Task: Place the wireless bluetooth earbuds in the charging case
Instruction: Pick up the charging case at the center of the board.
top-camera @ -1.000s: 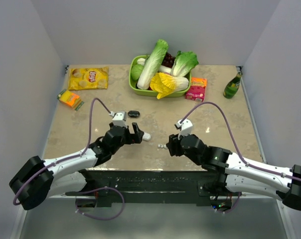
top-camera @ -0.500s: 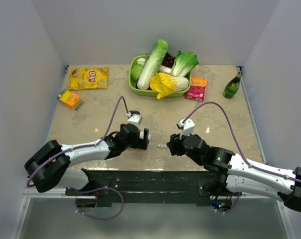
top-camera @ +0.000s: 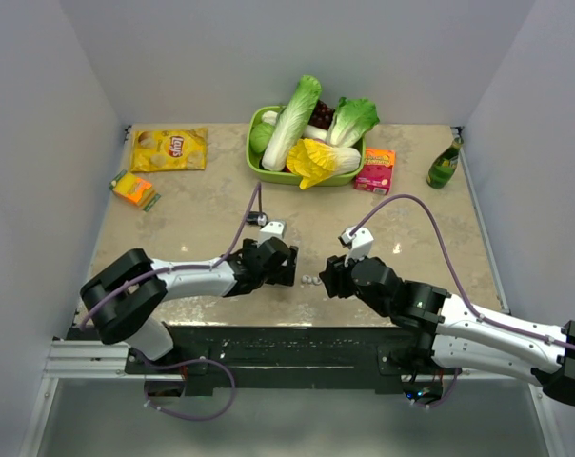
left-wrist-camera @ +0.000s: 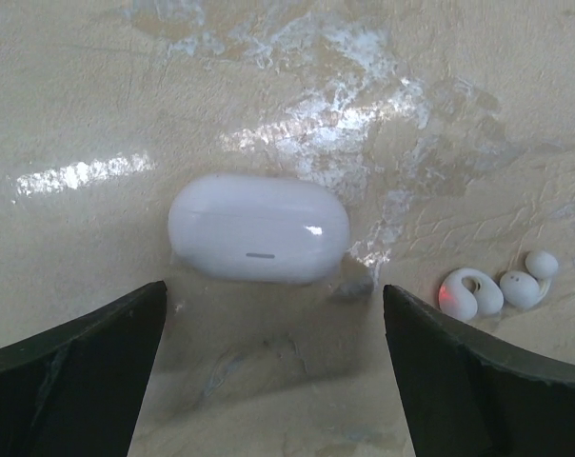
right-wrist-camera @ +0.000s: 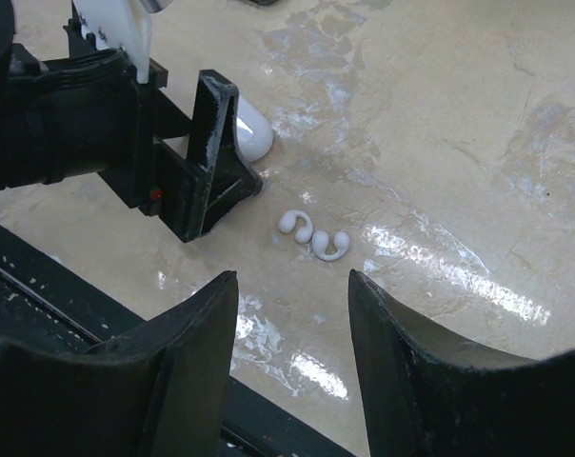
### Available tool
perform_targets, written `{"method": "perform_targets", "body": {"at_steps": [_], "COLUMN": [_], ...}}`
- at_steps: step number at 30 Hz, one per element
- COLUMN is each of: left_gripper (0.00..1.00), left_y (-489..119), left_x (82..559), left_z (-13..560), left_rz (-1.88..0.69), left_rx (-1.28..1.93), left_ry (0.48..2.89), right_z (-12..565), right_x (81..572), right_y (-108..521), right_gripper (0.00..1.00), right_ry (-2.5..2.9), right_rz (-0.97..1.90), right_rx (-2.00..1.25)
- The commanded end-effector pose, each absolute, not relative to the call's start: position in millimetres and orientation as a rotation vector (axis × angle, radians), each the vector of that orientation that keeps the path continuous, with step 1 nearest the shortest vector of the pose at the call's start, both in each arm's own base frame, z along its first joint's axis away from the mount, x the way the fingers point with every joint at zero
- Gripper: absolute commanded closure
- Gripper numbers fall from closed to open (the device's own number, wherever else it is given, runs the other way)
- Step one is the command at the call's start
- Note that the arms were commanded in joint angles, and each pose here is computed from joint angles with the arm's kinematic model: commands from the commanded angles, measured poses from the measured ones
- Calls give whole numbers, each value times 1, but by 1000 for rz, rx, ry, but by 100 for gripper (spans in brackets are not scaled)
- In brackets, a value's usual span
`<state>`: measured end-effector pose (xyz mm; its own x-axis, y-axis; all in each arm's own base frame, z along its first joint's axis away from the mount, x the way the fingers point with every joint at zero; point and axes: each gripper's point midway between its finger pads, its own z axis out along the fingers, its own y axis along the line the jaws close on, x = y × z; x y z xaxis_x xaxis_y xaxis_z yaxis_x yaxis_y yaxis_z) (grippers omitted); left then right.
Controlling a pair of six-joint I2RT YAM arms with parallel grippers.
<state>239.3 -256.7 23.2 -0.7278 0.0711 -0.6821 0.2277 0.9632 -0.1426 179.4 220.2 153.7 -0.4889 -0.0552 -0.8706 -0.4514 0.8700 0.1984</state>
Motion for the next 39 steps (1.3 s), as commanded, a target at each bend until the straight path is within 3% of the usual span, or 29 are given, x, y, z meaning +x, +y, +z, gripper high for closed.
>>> {"method": "perform_targets", "body": {"at_steps": [1,15,21,31,39], "left_gripper": [1,6,7,17,16], "left_y": [-259,-234,-239,-244,-240], "left_x": [245,242,243,242,239], "left_z": [19,0,-2,-9,-9], "left_rz": [-192,38,22,18,28], "left_rx": [167,255,302,377,416], "left_ry": [2406,2452,2452,2466,2467], "right_z": [177,175,174,172,170], "right_x": [187,188,188,188,189], "right_y": [221,220,221,219,219], "right_gripper": [47,47,47,47,47], "right_ry": [1987,1992,1996,1999,2003], "right_rz": [513,495,493,484,474], "right_rx": [-318,-328,-325,-320,-323]}}
